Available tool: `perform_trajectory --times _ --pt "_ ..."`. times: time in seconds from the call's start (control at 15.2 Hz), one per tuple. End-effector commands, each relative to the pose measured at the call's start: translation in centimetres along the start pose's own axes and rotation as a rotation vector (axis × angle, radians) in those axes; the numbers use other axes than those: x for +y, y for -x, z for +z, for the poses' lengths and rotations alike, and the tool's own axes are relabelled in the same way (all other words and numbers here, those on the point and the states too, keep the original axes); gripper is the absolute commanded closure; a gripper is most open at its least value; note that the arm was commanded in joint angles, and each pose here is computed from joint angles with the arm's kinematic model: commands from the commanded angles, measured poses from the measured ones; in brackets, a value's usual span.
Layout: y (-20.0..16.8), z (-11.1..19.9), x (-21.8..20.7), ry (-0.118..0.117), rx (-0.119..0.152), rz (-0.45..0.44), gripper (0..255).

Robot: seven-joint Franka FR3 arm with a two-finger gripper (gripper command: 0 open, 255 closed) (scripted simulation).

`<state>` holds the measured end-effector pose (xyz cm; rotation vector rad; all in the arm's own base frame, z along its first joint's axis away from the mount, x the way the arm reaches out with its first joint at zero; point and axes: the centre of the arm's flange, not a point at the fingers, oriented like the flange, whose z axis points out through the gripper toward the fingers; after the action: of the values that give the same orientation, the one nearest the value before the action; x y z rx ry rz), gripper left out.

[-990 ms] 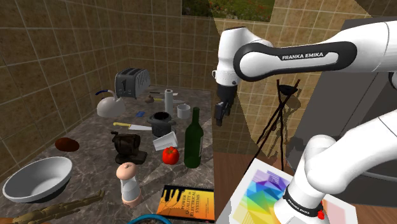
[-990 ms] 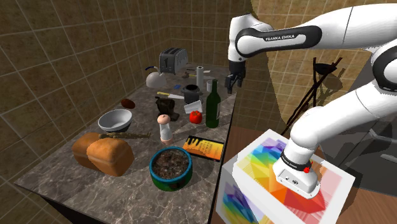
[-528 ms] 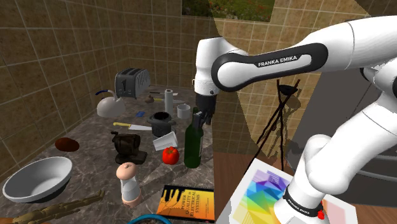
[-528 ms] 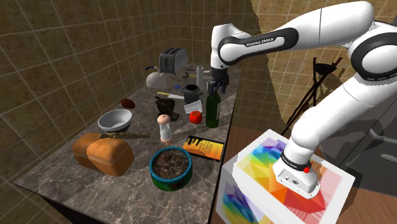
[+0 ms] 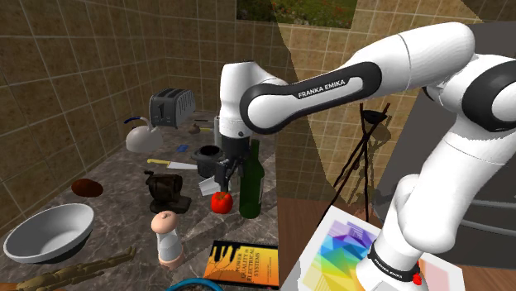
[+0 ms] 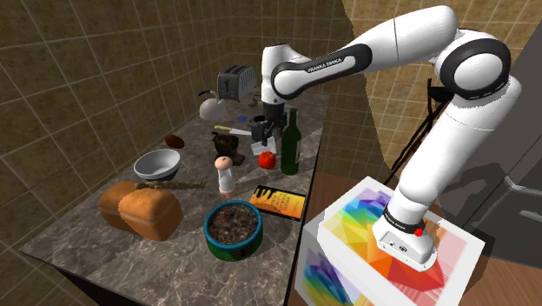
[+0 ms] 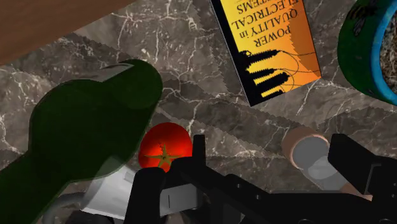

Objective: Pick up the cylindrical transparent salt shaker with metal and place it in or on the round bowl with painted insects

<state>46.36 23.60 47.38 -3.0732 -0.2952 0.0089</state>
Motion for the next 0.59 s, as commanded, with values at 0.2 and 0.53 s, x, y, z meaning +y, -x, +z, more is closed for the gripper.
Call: perform_trajectory --times 0.2,0.53 --pt "-3.6 1.9 -4.4 -0.040 0.008 -0.019 0" --pt "-7.2 3.5 -9.0 -0.078 0.015 -0.039 0"
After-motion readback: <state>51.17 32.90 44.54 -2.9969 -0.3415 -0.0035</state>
